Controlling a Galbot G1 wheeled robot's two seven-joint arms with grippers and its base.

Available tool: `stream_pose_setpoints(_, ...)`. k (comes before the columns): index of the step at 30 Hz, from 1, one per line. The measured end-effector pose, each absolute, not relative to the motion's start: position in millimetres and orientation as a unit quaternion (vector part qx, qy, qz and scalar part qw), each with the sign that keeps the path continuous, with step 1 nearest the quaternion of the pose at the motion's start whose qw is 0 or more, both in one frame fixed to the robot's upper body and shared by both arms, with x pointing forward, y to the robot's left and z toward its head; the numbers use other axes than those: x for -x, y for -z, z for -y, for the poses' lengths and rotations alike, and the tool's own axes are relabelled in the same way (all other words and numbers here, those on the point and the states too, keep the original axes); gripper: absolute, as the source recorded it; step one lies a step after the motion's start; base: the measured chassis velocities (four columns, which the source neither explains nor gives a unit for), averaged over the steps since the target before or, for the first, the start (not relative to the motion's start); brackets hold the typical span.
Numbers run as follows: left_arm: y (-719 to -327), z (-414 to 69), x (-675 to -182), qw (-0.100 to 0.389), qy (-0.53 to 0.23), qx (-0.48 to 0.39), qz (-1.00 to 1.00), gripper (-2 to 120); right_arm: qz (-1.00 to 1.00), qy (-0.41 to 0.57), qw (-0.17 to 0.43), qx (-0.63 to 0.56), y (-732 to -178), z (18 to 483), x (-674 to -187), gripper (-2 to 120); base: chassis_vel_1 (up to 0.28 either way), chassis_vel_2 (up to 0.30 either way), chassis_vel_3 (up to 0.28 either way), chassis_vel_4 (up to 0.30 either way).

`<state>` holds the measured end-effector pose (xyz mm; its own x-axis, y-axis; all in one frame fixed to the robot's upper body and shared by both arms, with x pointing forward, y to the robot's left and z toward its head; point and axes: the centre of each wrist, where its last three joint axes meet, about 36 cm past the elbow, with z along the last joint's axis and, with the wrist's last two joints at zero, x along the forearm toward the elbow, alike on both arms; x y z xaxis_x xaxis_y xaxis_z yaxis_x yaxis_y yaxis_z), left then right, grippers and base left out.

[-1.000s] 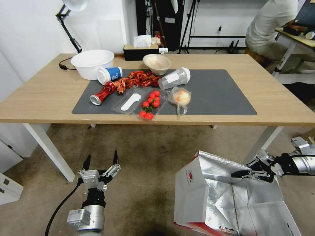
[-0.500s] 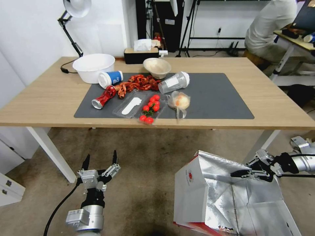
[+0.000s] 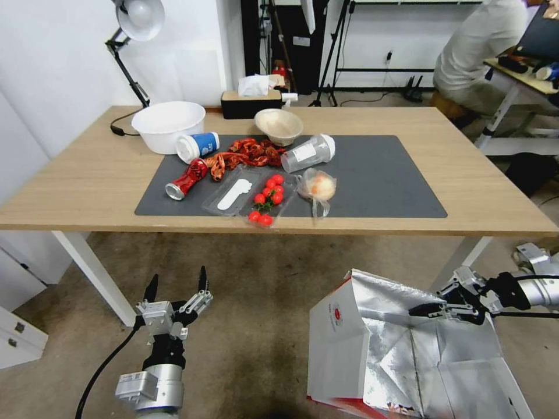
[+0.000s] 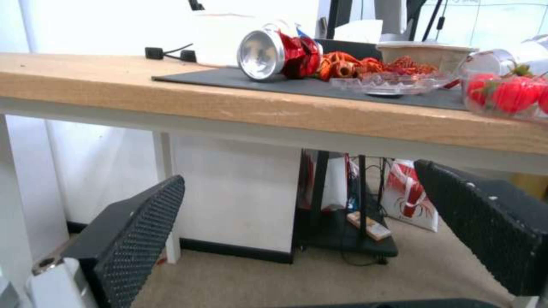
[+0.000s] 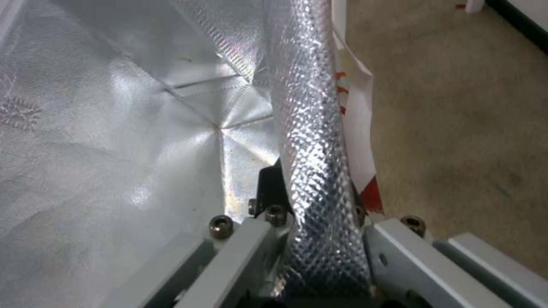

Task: Pick up the food delivery bag from the floor and place it on the table.

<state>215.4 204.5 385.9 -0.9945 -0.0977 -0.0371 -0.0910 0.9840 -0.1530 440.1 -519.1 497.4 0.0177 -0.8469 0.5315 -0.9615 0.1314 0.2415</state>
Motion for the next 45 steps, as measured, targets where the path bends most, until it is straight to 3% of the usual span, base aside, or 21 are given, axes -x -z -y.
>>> stream_pose_setpoints(45,-385.0,-204.5,-213.0,0.034,0.082,0.05,-0.995,100,0.693,-0.099,0.288,-0.654,-498.0,517.9,-434.9,0,0.0,0.0,0.0,0.0)
